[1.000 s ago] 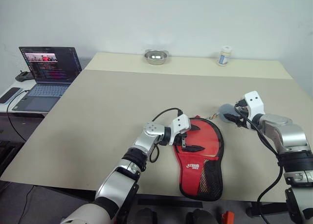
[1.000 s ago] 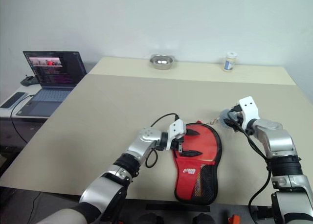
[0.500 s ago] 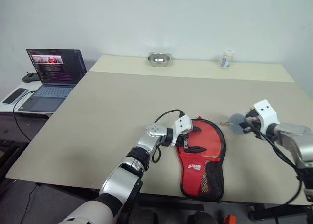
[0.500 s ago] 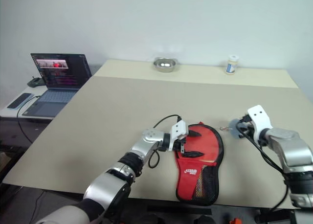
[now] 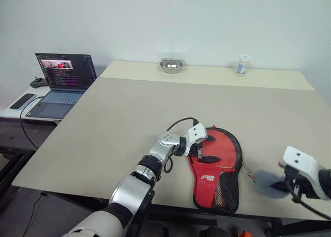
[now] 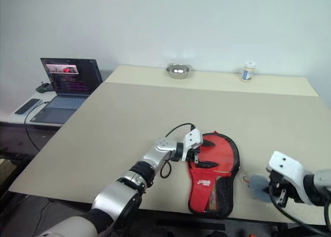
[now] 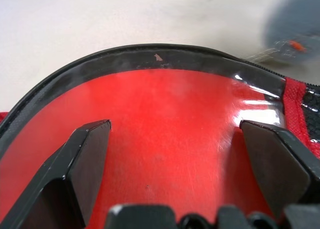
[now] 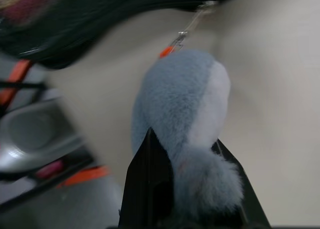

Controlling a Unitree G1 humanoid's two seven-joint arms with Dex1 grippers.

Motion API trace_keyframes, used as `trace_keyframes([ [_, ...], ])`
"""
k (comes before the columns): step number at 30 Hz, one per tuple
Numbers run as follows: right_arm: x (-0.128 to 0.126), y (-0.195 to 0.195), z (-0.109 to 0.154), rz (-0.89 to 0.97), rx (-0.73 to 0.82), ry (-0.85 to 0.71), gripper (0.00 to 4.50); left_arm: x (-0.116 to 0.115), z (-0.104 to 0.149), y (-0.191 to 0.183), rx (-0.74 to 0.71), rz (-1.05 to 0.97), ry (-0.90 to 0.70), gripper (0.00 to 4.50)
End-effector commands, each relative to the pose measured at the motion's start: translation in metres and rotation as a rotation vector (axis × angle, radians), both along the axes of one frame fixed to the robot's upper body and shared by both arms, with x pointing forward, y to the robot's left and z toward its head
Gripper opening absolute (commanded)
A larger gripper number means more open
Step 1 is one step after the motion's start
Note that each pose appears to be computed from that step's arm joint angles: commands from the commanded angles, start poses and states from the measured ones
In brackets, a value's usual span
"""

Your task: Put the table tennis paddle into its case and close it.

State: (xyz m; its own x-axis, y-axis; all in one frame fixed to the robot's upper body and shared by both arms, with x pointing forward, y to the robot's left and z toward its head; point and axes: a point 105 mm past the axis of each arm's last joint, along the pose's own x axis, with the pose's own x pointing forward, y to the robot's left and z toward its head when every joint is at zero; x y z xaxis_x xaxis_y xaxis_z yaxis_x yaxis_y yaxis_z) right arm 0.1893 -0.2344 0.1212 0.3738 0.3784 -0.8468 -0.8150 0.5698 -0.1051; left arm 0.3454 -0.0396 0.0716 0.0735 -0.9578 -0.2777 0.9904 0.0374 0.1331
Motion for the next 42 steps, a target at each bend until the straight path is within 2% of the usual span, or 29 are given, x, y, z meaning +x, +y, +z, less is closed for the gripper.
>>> trace_keyframes([
  [1, -0.021, 0.017, -0.002, 0.101, 0.027, 0.068, 0.17, -0.009, -0.027, 0.001, 0.071, 0.008, 0.076, 4.5],
  [5, -0.054, 0.035, -0.013, 0.219, 0.054, 0.179, 0.17, -0.009, -0.028, -0.001, 0.077, 0.013, 0.07, 4.5],
  [12, -0.083, 0.055, -0.014, 0.331, 0.116, 0.263, 0.16, -0.009, -0.03, -0.003, 0.093, 0.02, 0.05, 4.5],
  [18, -0.088, 0.062, -0.014, 0.357, 0.163, 0.272, 0.16, -0.009, -0.032, -0.004, 0.104, 0.028, 0.04, 4.5],
  [27, -0.08, 0.06, -0.007, 0.315, 0.167, 0.245, 0.16, -0.01, -0.031, -0.008, 0.097, 0.024, 0.033, 4.5],
  [28, -0.08, 0.059, -0.005, 0.313, 0.166, 0.244, 0.87, -0.01, -0.03, -0.009, 0.094, 0.023, 0.032, 4.5],
  [32, -0.075, 0.057, 0.002, 0.306, 0.176, 0.238, 2.09, -0.01, -0.026, -0.013, 0.079, 0.018, 0.027, 4.5],
  [38, -0.051, 0.049, 0.024, 0.242, 0.213, 0.164, 4.2, -0.01, -0.021, -0.017, 0.051, 0.016, 0.027, 4.5],
  [39, -0.045, 0.047, 0.027, 0.228, 0.213, 0.141, 4.48, -0.01, -0.019, -0.017, 0.043, 0.015, 0.027, 4.5],
  [42, -0.022, 0.039, 0.033, 0.157, 0.216, 0.047, 4.48, -0.011, -0.01, -0.022, -0.001, 0.002, 0.015, 4.5],
])
